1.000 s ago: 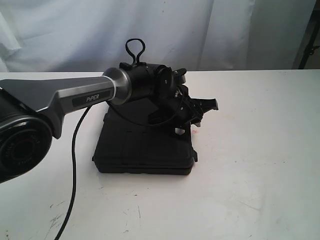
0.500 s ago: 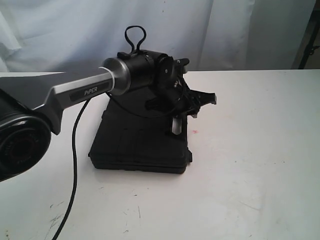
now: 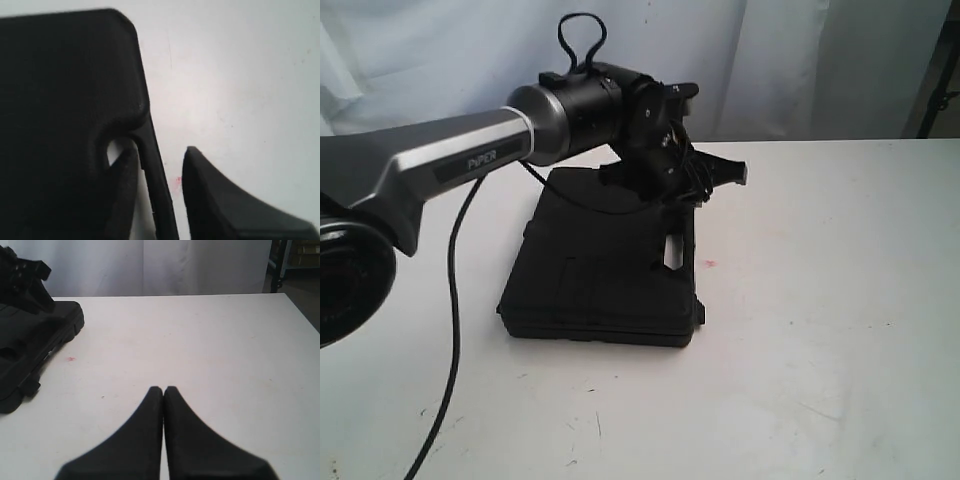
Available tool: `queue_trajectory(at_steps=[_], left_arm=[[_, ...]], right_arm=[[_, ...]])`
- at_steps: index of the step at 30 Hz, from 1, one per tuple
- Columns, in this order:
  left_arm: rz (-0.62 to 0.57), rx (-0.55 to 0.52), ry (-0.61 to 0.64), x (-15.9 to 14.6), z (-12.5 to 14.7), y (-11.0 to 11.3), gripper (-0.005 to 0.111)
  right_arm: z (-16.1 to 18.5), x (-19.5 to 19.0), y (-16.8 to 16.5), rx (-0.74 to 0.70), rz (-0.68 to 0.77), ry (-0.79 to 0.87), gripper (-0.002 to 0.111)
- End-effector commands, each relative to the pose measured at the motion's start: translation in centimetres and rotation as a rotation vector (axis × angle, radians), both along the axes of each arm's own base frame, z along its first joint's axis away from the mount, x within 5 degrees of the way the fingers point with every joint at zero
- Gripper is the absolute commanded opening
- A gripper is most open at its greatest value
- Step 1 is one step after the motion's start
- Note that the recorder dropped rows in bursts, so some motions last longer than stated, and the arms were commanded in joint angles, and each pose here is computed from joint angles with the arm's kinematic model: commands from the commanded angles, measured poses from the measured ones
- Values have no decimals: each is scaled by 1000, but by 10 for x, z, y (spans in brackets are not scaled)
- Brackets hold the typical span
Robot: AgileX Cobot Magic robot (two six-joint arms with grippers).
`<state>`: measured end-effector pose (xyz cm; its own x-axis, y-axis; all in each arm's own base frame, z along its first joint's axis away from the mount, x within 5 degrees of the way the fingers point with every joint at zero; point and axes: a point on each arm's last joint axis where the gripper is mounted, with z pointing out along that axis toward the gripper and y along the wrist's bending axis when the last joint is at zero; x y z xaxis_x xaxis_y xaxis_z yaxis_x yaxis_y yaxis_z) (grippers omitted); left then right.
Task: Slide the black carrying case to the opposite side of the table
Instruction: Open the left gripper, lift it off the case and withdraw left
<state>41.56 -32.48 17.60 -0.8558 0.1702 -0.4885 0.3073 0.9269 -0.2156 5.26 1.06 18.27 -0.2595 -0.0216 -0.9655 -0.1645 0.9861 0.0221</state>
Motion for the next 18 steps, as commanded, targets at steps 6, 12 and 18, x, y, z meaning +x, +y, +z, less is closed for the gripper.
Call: queue_trajectory(at_steps=[6,12,18], left_arm=[[-27,161,-110,-7,63,27,0],[-40,191,-147,-19,72,39,0],[-16,142,-260,-54,86,69,0]], right_arm=[[0,0,0,6,-8,-6,0],[0,0,0,6,-8,-6,0],[0,0,0,6,-8,-6,0]])
